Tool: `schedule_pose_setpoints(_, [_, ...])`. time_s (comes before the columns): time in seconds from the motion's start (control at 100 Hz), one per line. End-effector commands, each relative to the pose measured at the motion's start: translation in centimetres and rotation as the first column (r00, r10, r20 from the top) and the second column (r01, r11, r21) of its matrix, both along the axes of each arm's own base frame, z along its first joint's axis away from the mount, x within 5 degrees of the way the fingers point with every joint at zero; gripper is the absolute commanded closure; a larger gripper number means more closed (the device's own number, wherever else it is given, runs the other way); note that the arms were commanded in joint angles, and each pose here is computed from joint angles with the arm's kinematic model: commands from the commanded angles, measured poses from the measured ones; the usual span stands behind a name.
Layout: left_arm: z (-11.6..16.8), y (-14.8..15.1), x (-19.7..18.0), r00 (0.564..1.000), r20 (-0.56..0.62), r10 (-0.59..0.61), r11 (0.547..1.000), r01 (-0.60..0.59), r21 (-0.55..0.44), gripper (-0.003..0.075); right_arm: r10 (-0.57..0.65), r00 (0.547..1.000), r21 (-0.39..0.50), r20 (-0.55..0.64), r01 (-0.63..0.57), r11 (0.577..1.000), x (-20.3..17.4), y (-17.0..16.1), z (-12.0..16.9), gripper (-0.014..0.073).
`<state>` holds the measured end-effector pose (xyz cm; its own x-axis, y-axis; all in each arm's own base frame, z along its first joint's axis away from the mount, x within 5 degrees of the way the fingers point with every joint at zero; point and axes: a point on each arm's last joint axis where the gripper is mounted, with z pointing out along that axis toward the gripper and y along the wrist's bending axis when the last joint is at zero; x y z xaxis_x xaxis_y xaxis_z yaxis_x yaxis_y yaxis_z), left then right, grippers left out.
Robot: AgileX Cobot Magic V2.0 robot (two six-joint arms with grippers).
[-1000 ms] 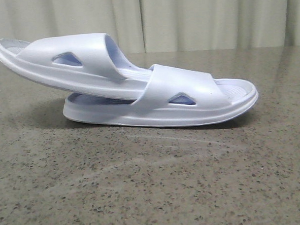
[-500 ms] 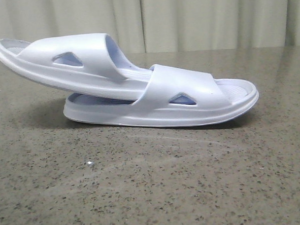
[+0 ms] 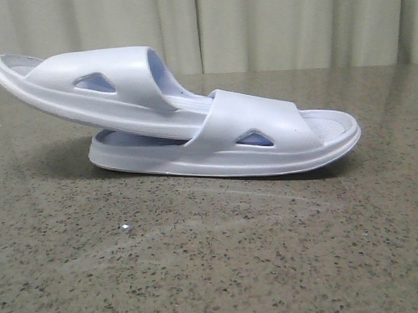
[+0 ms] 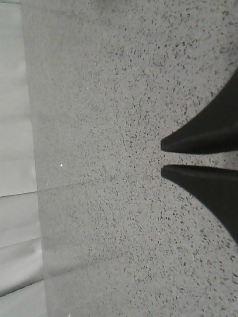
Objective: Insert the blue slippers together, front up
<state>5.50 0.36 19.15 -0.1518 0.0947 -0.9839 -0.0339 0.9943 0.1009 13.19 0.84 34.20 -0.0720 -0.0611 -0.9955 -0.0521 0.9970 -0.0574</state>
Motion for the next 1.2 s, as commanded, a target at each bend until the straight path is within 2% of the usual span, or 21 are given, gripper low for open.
schedule_pose_setpoints(0.0, [0.87,-0.10,-0.07,0.991,0.135,-0.007,1.000,0.010,-0.017,0.0704,0.023,0.996,-0.020,0.085,-0.021,1.000,-0.05,0.17,1.43,0.0702])
schedule_pose_setpoints(1.06, [0.85,-0.10,-0.07,0.991,0.133,-0.007,1.000,0.009,-0.017,0.0704,0.023,0.996,-0.020,0.085,-0.021,1.000,-0.05,0.17,1.43,0.0702])
schedule_pose_setpoints(1.19, [0.85,-0.10,-0.07,0.991,0.133,-0.007,1.000,0.009,-0.017,0.0704,0.025,0.996,-0.037,0.083,-0.022,0.999,-0.46,0.14,0.73,0.0702])
